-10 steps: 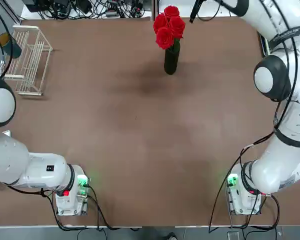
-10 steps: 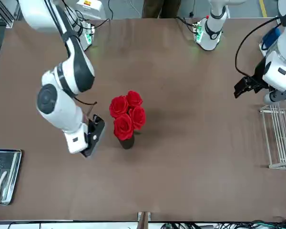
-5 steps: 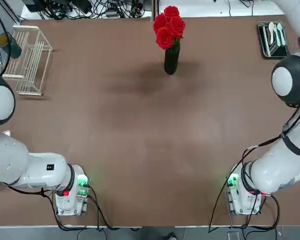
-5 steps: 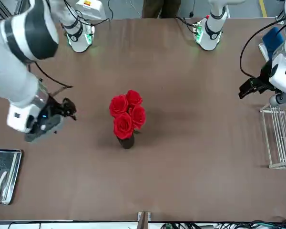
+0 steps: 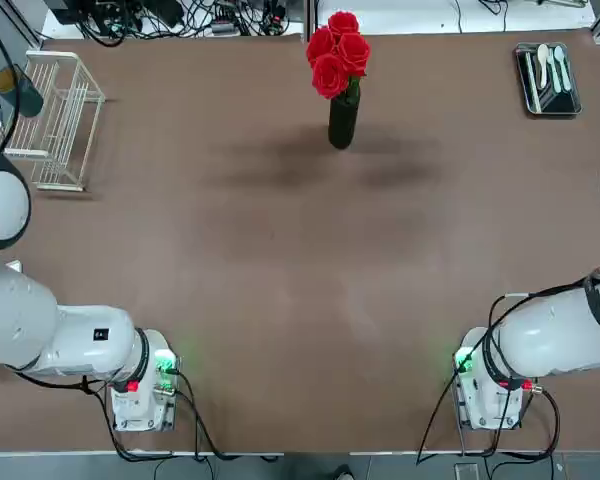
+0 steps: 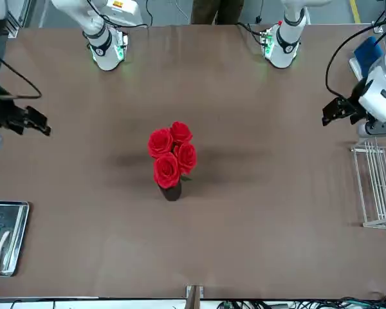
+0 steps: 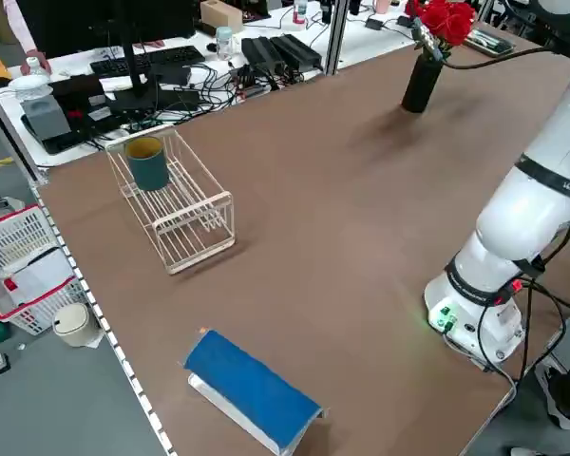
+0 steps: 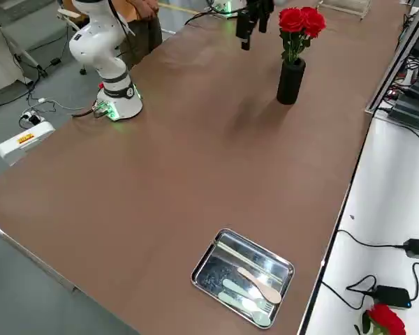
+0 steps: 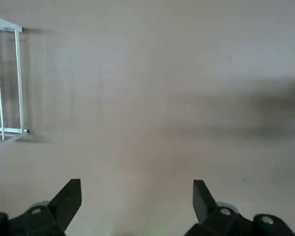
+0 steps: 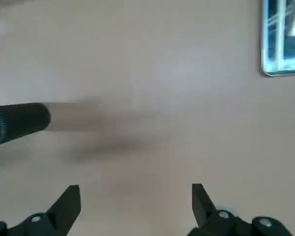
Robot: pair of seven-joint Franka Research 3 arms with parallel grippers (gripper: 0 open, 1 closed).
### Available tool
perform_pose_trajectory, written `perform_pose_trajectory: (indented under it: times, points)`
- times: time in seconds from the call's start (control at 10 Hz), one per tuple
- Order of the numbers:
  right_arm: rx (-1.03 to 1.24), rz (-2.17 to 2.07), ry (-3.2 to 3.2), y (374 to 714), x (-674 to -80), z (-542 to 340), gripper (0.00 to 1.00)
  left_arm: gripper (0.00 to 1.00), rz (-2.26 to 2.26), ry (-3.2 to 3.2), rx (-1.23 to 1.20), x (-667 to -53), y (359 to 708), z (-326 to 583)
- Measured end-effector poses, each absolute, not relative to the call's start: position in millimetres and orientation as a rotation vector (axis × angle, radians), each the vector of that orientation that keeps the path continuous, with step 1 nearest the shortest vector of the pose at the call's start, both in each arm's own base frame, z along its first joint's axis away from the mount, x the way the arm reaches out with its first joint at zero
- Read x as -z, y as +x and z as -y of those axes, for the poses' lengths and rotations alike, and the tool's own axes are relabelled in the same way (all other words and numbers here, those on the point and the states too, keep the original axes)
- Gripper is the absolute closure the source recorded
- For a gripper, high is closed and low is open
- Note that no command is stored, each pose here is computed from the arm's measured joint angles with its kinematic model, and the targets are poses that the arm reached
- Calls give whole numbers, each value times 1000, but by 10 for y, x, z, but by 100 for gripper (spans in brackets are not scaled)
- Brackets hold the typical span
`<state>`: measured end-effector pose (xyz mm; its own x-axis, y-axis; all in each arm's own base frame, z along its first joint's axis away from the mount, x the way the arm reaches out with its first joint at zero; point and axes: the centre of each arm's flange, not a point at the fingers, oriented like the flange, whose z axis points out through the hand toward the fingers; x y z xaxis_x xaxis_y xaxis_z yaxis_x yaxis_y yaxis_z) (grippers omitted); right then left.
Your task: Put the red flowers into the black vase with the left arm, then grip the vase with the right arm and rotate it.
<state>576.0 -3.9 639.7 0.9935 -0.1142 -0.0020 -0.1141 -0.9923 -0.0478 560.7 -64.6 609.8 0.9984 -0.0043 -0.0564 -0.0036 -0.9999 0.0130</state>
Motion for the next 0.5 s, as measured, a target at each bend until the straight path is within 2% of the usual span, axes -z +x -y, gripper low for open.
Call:
perform_pose_trajectory:
  times: [0.5]
  points:
    - [35,-236,-3121,5731,-6417,227,0,0,29,3121,11,-6153,5712,629]
